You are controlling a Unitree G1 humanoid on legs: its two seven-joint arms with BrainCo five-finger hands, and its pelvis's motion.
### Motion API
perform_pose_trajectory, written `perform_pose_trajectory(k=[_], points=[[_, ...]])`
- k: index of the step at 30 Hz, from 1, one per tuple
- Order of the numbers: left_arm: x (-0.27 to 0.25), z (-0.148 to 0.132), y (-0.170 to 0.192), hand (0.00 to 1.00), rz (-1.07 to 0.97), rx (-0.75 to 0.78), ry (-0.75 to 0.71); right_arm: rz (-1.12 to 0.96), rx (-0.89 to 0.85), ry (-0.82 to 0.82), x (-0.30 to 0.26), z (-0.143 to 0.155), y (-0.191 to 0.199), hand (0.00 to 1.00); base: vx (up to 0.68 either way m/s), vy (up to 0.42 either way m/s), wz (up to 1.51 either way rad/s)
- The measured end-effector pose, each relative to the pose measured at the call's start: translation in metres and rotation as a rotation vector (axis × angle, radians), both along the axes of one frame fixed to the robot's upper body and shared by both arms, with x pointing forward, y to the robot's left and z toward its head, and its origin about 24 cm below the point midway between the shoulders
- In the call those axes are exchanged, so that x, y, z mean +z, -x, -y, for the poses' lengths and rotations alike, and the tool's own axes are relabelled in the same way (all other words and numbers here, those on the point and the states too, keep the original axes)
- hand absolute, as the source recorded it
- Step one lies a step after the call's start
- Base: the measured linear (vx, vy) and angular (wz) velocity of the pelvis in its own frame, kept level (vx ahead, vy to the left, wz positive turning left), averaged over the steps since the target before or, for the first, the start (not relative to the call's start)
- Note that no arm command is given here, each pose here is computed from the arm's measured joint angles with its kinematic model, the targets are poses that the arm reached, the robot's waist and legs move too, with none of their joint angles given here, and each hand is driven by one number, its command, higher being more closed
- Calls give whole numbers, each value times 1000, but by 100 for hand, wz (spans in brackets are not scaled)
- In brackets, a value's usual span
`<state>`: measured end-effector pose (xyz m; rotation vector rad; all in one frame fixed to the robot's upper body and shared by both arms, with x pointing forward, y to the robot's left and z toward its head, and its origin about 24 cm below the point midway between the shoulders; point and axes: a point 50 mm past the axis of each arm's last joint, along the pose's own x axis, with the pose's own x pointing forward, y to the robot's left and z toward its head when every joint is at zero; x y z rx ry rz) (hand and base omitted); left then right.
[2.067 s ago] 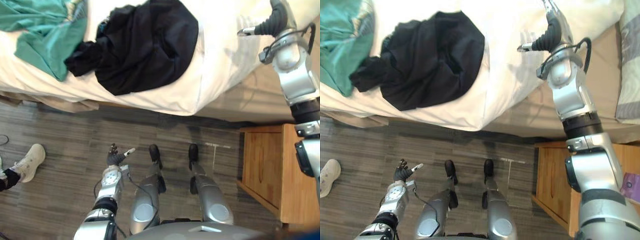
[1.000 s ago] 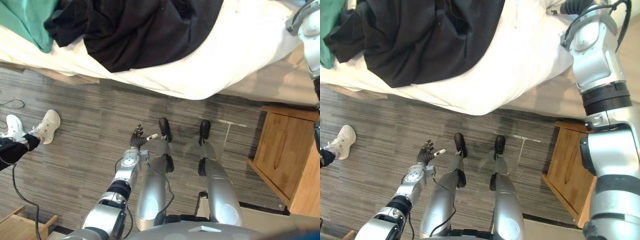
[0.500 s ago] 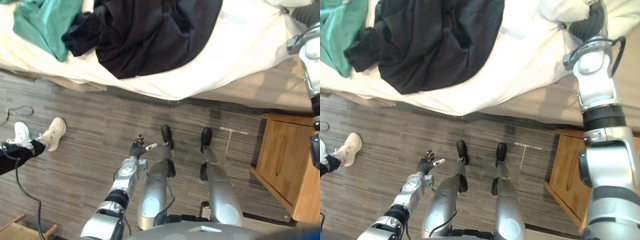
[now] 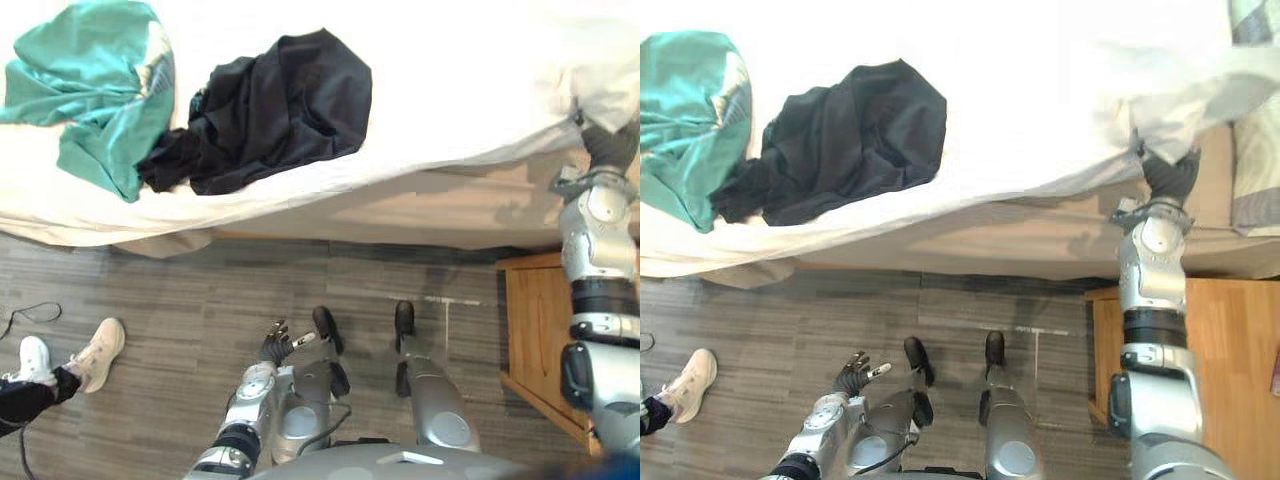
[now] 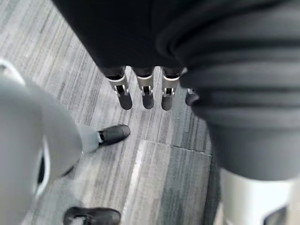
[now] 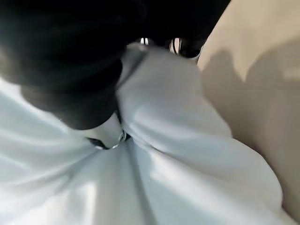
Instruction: Tidy the bed and pick cloth on bed and put in laundry
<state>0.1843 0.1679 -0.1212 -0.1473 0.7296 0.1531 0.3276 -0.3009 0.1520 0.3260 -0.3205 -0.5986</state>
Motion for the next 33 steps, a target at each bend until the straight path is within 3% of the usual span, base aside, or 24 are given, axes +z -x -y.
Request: perform_pose_trajectory(k=[2,6,14,21,22,25,27,30,33], points=[[-3,0,4,0,-16,2,0,-7,-11,-78,-18,-1,6,0,90,8,-12],[-11,-1,19,0,-68,17,7,43,-106,-415,-73,2,37,0,89,9,-12],[-19,1,31,0,-124,35,22,-101,-306,-556,-149,-5,100,0,49,3,-11],[-21,8,34,0,-137,37,40,-178,-455,-648,-171,-9,123,0,24,-2,-1],[-21,8,34,0,-140,37,42,-182,-472,-652,-171,-8,124,100,61,-7,-1],[-23,10,36,0,-155,35,46,-186,-547,-629,-169,-2,129,100,64,-13,0],[-24,10,38,0,-171,31,44,-183,-542,-500,-154,0,125,100,37,-13,0],[-25,7,39,0,-187,23,34,-112,-467,-283,-116,-2,106,100,0,0,0],[-25,5,39,0,-193,22,29,-9,-364,-177,-80,-5,80,100,0,0,0]])
